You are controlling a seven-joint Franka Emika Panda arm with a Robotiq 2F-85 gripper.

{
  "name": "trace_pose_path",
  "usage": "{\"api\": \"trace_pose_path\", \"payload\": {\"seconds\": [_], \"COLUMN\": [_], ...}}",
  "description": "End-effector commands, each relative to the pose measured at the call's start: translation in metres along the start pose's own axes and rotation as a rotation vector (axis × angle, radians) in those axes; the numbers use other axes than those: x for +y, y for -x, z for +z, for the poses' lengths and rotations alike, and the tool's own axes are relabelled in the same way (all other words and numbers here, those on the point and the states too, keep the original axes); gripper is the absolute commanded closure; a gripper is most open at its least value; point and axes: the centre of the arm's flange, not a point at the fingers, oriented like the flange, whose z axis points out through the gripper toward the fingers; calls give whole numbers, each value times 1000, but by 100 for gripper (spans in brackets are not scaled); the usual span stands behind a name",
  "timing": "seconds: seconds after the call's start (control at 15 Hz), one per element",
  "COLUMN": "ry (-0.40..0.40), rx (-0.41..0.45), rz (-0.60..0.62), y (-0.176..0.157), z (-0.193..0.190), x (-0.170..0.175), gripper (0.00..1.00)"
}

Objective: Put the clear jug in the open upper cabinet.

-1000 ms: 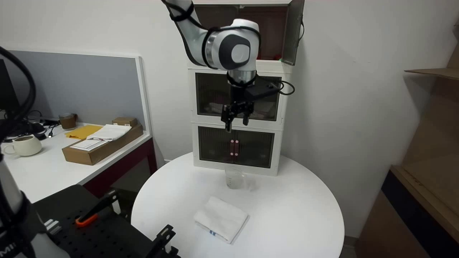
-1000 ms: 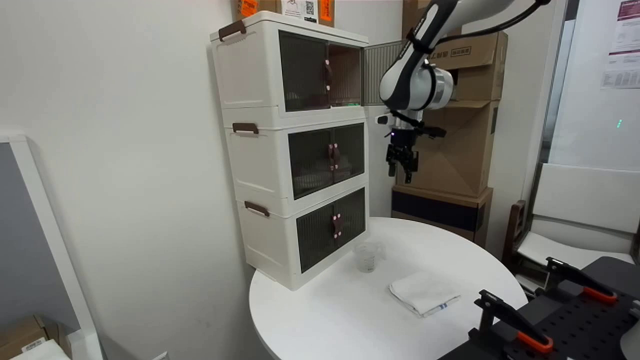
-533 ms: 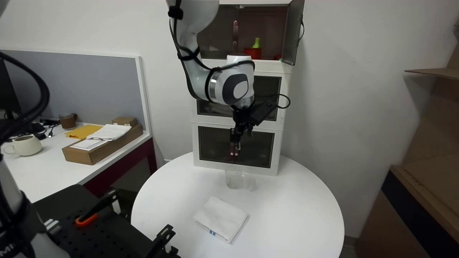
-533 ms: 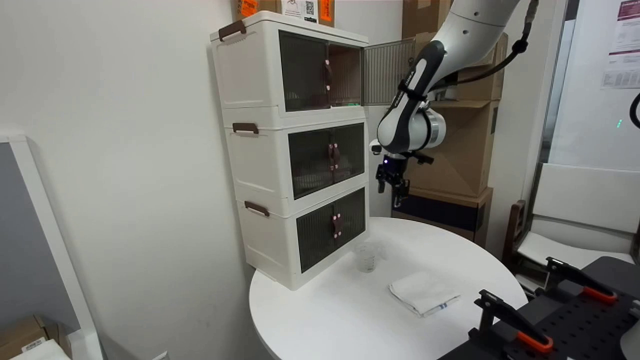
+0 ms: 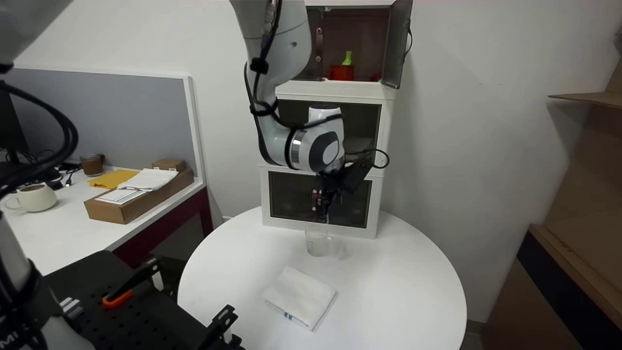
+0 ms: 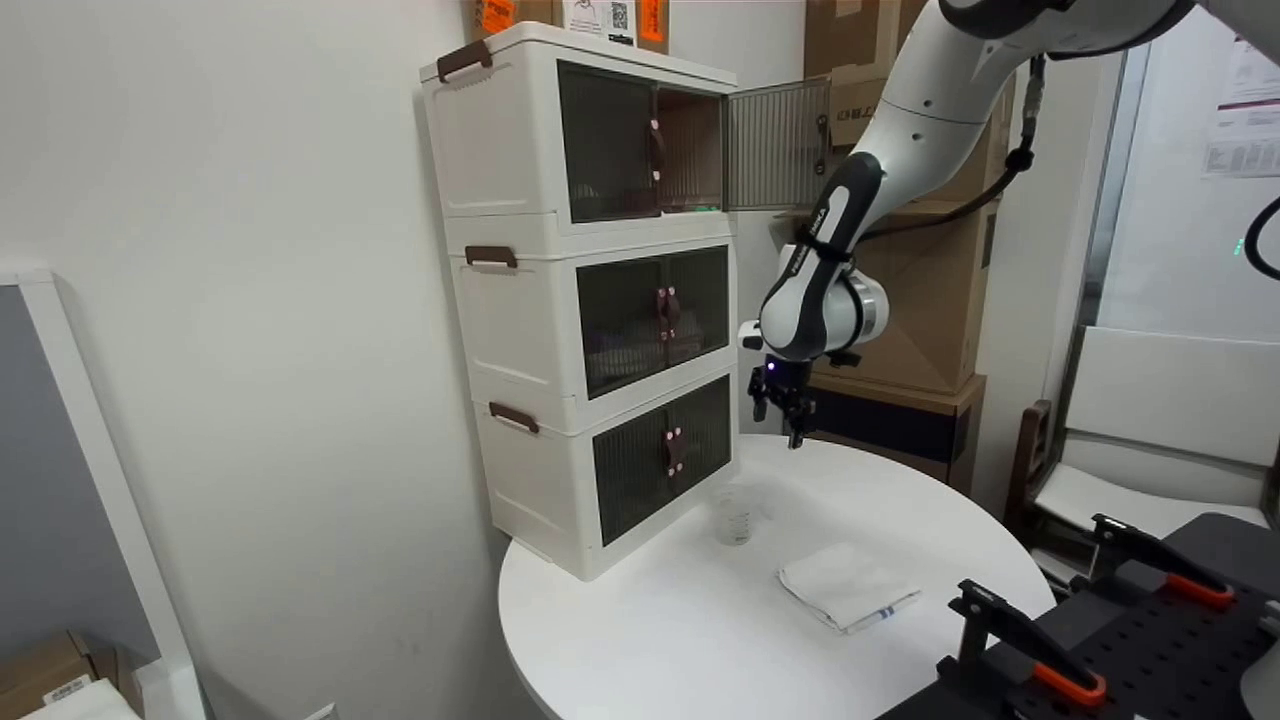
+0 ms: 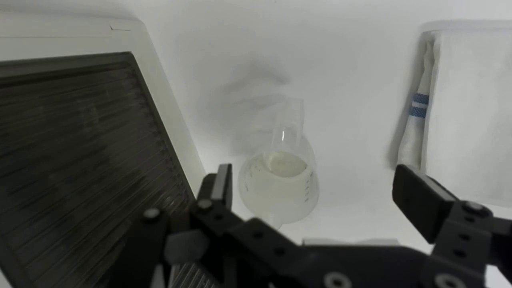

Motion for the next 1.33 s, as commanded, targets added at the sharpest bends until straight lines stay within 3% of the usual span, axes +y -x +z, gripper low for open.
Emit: {"api": "trace_pose_path", "payload": {"seconds": [0.0, 1.27], "ry": [19, -65], "rx": [-5, 38], "rz": [-31, -42], "y": [12, -6], "z": [25, 113], "x": [9, -2], "gripper": [0, 0]}}
